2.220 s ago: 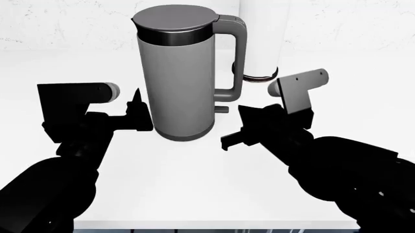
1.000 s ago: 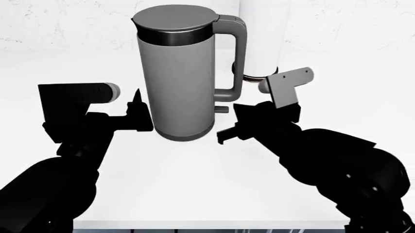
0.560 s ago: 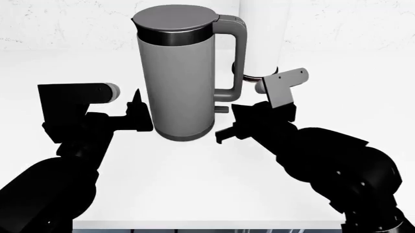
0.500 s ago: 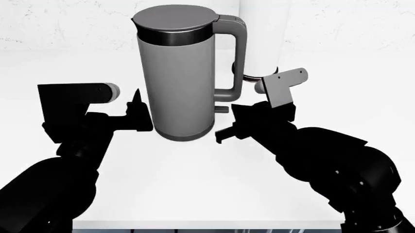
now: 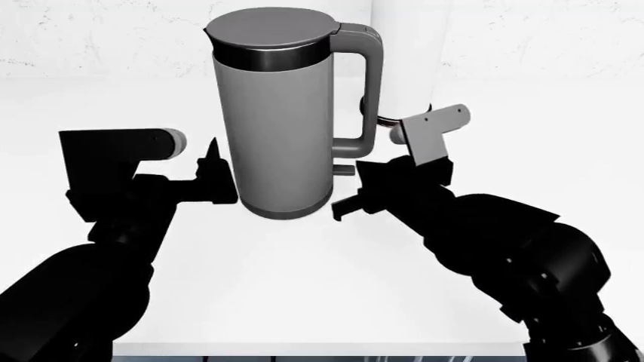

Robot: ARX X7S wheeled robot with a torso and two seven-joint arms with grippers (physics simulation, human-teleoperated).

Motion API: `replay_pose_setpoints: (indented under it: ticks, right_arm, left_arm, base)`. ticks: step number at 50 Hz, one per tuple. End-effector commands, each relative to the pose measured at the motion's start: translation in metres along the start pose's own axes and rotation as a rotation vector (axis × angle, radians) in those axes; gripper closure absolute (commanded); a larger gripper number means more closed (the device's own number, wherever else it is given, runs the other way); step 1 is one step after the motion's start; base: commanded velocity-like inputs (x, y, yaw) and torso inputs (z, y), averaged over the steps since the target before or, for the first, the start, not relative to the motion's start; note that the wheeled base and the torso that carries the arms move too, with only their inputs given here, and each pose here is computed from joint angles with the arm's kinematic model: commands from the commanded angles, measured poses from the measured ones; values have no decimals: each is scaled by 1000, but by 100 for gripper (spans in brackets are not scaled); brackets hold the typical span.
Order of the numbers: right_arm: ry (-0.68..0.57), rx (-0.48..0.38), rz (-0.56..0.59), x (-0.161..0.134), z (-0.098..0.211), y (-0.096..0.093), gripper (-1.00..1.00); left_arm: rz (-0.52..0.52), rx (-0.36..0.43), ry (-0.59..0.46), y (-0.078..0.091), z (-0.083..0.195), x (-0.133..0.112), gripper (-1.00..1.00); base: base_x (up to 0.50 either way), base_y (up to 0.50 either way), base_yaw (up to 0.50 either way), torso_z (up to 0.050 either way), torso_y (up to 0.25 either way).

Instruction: Press down the lever to turn on the electric kettle.

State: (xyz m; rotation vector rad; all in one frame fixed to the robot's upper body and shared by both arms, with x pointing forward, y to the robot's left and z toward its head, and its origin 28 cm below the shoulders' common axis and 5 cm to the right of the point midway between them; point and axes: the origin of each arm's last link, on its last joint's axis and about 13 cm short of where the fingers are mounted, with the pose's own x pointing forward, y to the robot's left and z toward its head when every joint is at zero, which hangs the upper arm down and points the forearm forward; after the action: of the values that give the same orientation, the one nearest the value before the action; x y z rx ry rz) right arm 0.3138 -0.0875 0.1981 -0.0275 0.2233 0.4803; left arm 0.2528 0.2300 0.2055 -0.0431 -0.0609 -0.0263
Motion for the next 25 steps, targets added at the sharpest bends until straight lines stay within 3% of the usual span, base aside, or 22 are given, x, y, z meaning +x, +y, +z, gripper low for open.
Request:
replay_pose_setpoints:
  ticks: [1, 25]
  right_arm:
    - [-3, -6, 8, 4, 0, 0, 100]
    - [11, -16, 21, 11, -6, -3, 100]
  left_arm:
    - [0, 1, 1, -1, 0, 1, -100]
    - [1, 1, 1, 0, -1, -1, -100]
  base:
    - [0, 0, 0, 0, 0]
    - [0, 0, 0, 0, 0]
